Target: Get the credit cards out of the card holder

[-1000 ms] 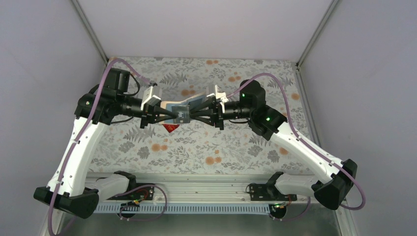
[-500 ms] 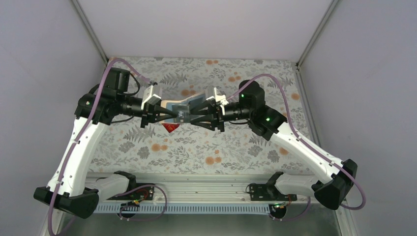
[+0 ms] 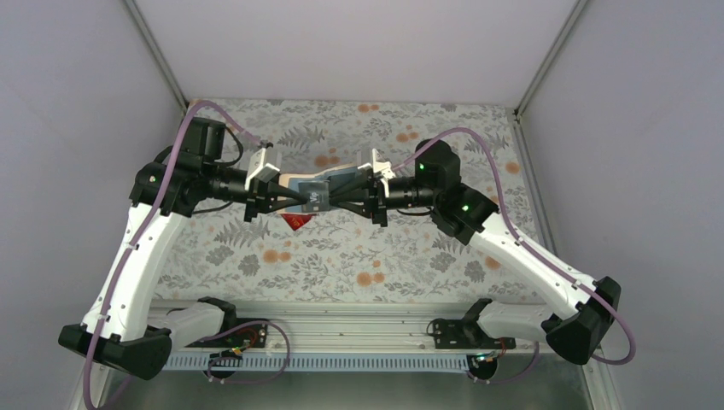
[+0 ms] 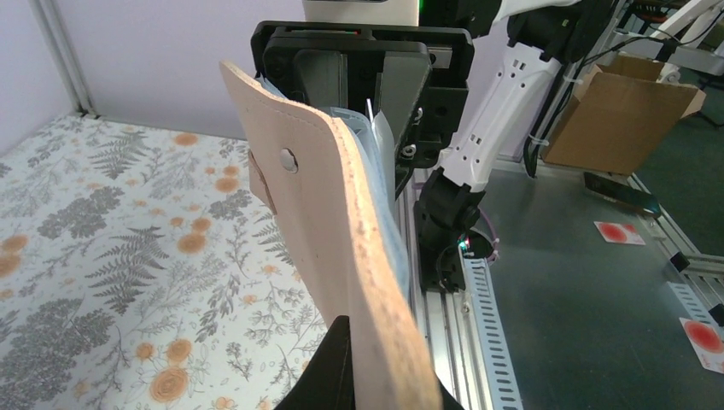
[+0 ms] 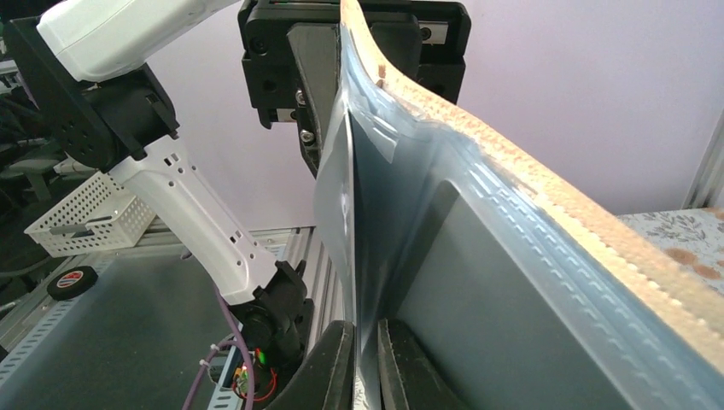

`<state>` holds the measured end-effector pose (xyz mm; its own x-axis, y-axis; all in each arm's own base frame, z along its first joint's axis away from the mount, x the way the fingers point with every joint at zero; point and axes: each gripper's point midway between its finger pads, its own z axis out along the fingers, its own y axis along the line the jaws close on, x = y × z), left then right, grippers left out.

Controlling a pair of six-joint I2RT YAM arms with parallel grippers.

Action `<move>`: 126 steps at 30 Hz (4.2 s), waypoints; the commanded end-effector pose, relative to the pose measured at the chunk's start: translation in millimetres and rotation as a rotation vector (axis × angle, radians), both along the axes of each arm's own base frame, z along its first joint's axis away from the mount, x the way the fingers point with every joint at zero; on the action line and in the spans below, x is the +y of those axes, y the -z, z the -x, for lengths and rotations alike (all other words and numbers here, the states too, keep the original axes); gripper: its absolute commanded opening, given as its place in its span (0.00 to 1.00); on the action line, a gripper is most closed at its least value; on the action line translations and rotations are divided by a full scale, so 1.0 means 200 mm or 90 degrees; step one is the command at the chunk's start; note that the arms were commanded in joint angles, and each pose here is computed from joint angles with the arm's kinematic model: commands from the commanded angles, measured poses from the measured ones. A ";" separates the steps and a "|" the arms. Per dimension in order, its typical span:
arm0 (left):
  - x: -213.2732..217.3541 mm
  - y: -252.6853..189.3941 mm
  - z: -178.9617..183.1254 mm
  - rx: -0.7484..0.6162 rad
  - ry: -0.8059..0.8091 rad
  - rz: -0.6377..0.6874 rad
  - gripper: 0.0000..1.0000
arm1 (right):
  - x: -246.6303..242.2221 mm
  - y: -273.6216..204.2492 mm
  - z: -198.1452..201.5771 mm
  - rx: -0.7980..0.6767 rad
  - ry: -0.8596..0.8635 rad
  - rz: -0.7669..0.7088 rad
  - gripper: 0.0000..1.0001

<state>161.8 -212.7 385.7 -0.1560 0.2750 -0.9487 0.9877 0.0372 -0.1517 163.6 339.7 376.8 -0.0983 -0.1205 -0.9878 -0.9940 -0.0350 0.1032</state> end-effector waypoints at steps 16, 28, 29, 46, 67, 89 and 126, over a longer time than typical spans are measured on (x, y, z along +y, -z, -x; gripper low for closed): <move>-0.01 -0.06 0.08 -0.025 0.048 0.038 0.02 | 0.09 -0.12 0.04 -0.021 -0.047 -0.043 0.05; 0.00 -0.02 0.00 -0.018 -0.012 0.006 0.13 | -0.05 -0.07 -0.05 -0.014 0.064 -0.015 0.04; 0.00 -0.03 0.00 -0.019 -0.012 0.006 0.12 | -0.06 -0.07 -0.05 -0.018 0.068 -0.016 0.04; 0.03 -0.09 -0.02 -0.041 -0.037 0.017 0.02 | -0.18 -0.02 -0.15 -0.010 0.147 0.015 0.04; 0.21 0.12 -0.47 -0.049 -0.349 -0.133 0.02 | -0.60 0.31 -0.64 0.202 0.505 0.155 0.04; 0.23 0.17 -0.51 -0.043 -0.370 -0.150 0.02 | -0.61 1.74 -0.55 0.639 0.405 0.443 0.04; 0.02 -0.15 -0.04 -0.059 -0.016 0.037 0.02 | -0.14 -0.11 -0.16 -0.007 0.074 -0.093 0.64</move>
<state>178.3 -206.8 410.5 -0.1080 0.2447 -0.9636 0.9903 0.1118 -0.0826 206.8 302.4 378.5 -0.1510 0.0114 -0.9885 -0.9797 0.1320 0.1512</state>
